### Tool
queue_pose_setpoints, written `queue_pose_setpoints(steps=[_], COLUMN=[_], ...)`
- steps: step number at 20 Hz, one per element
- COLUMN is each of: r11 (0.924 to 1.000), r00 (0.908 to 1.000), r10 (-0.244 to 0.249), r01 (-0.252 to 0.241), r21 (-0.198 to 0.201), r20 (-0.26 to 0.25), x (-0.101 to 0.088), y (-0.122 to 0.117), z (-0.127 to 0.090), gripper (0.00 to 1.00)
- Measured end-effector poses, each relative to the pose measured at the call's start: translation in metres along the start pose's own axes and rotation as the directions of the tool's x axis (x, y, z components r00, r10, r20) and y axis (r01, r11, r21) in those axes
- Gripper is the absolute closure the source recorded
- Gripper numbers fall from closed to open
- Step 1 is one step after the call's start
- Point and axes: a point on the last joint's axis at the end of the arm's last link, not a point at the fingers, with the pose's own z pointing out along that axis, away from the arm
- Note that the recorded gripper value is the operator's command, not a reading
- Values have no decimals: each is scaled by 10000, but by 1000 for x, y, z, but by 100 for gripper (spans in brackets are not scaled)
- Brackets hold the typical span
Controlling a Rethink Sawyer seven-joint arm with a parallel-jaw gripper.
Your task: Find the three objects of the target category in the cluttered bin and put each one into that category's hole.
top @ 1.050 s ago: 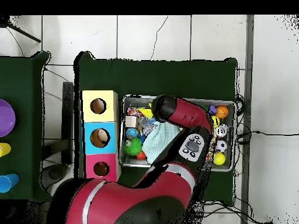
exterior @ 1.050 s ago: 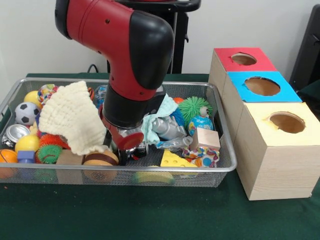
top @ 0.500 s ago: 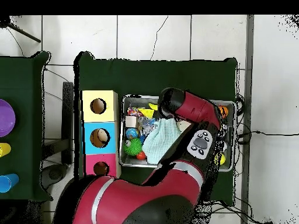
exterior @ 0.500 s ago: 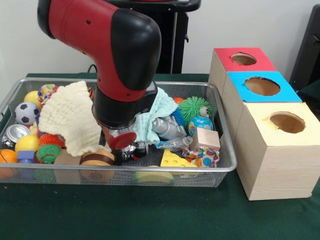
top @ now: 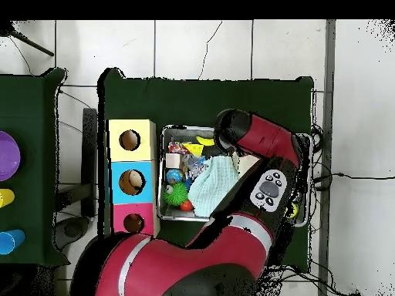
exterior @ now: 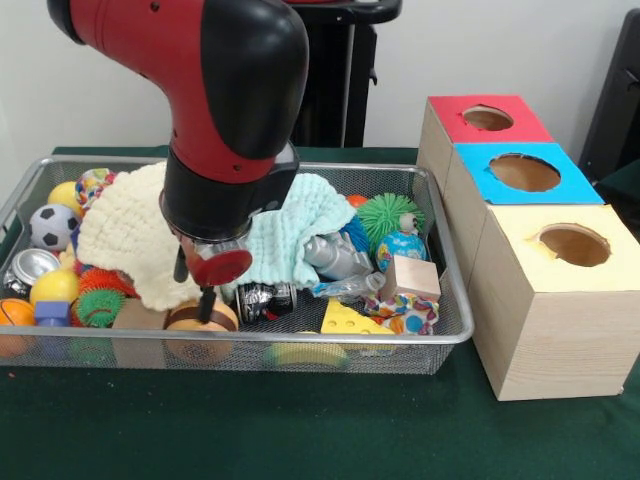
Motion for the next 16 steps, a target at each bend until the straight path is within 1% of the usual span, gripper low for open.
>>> queue_pose_setpoints(steps=[4, 8, 12, 16], r11=[9998, 9994, 9991, 9980], r00=[9999, 9998, 9992, 9975], r10=[66, 222, 358, 607], r01=[-65, -222, -362, -613], r21=[-166, -281, -221, -160], r20=[81, -11, -159, -353], x=[-5, -9, -13, -15], y=[5, 9, 12, 21], z=[-8, -16, -22, -25], gripper=[0, 0, 0, 0])
